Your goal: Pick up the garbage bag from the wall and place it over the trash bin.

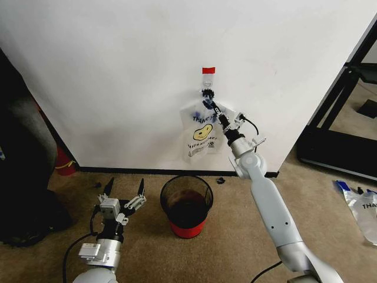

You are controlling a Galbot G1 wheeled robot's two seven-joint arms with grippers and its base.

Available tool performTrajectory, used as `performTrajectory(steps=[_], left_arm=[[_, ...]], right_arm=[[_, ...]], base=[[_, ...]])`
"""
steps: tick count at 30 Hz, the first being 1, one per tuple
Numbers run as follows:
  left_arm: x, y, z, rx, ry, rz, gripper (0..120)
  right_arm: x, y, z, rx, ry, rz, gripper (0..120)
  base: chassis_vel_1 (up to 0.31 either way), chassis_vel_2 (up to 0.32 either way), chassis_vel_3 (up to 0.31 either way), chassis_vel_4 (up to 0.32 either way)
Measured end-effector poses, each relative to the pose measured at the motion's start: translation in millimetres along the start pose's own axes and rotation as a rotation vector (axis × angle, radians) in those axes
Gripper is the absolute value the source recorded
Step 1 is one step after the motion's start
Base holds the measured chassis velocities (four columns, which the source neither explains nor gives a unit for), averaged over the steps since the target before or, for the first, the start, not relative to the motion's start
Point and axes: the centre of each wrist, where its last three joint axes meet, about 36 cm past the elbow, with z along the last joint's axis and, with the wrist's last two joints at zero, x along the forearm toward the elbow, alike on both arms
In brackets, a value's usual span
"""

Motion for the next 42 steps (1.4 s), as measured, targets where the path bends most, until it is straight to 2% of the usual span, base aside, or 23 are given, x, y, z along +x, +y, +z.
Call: performTrajectory(steps=[15, 42], left_arm=[[-0.7, -4.7, -0.8, 0.010, -0.001, 0.009, 99], [-8.0, -10.0, 3.2, 0.021, 0.006, 0.030, 99]], right_arm=[[40.3, 16.5, 7.4, 0.061, 0.043, -0.010, 0], [150.0, 33.1, 27.9, 0.205, 0.147, 0.033, 0]], base=[[0.000, 0.000, 0.000, 0.000], [0.000, 0.000, 0.000, 0.000]])
